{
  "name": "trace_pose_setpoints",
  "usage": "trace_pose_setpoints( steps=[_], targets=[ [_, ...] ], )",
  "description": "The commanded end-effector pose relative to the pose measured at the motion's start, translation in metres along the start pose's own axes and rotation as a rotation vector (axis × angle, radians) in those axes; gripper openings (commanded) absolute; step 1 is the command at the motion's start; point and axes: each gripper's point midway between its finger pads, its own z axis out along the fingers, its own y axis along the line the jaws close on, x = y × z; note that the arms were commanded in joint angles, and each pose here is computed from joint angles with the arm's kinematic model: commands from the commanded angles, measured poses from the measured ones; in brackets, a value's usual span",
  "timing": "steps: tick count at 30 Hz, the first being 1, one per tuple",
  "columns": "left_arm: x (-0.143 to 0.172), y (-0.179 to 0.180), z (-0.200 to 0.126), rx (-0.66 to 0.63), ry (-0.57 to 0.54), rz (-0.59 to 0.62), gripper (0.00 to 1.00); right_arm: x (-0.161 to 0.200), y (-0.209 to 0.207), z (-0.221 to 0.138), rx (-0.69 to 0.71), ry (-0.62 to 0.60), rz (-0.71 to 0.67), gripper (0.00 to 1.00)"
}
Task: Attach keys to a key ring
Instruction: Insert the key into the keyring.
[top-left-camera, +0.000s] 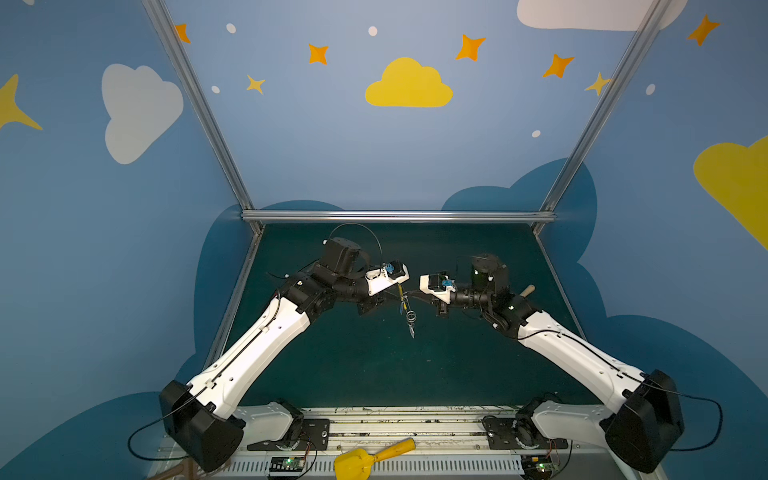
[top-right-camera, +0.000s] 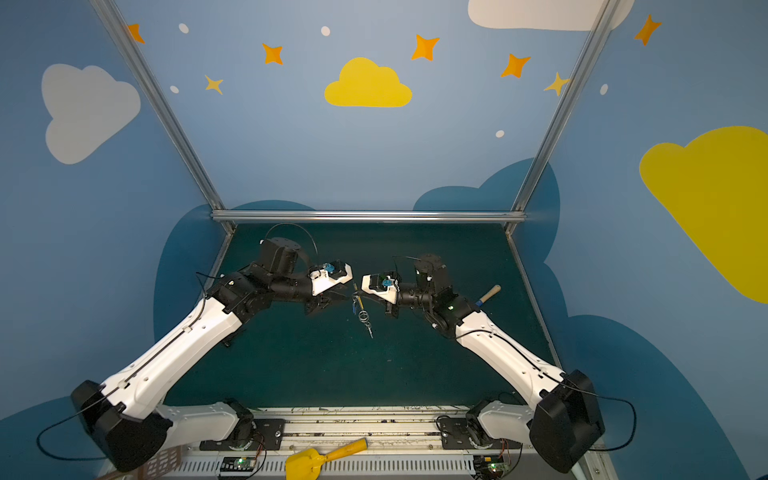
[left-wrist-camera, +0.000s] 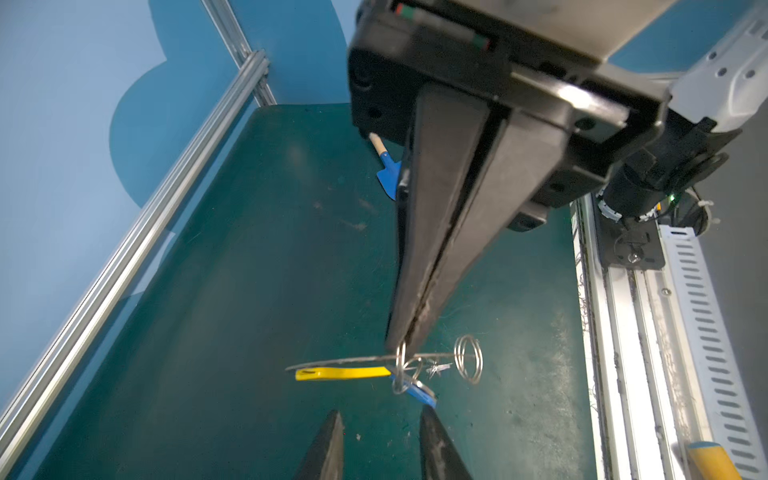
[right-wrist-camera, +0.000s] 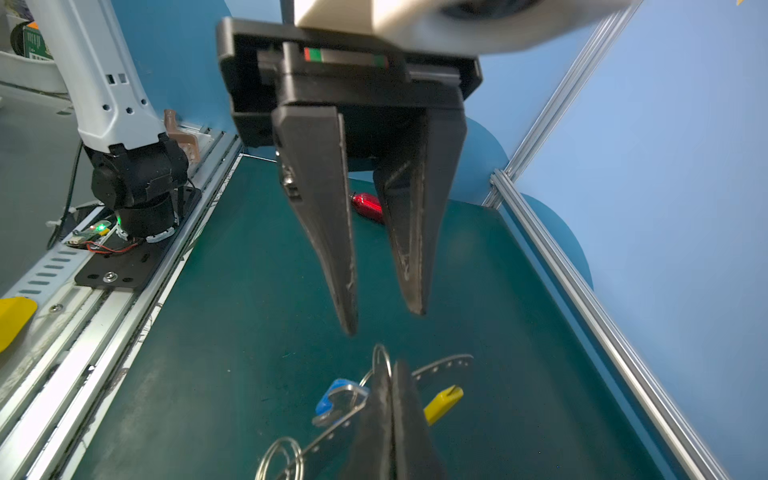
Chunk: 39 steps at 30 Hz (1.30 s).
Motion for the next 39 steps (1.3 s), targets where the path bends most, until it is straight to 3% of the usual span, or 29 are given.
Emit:
trace_pose_setpoints(
  steps=[1, 14, 22, 29, 39],
  targets=[
    [-0.023, 0.001, -0.007, 0.011, -0.148, -0.039, 0.32, -0.024, -0.009, -0.001, 0.011, -0.074, -0.008, 0.0],
    [-0.033, -0.003, -0.004, 0.045, -0.261, -0.038, 0.33, -0.036, -0.013, 0.002, 0.0, -0.141, 0.013, 0.0],
    [-0.029, -0.007, 0.001, 0.077, -0.238, -0.031, 0.21, -0.036, -0.014, 0.004, -0.005, -0.153, 0.021, 0.0],
    [-0.028, -0.009, 0.001, 0.094, -0.208, 0.005, 0.03, -0.036, -0.013, 0.006, -0.018, -0.158, 0.038, 0.0],
    [-0.033, -0.009, -0.005, 0.121, -0.156, 0.046, 0.04, -0.024, -0.009, 0.006, -0.031, -0.098, 0.048, 0.0]
  ],
)
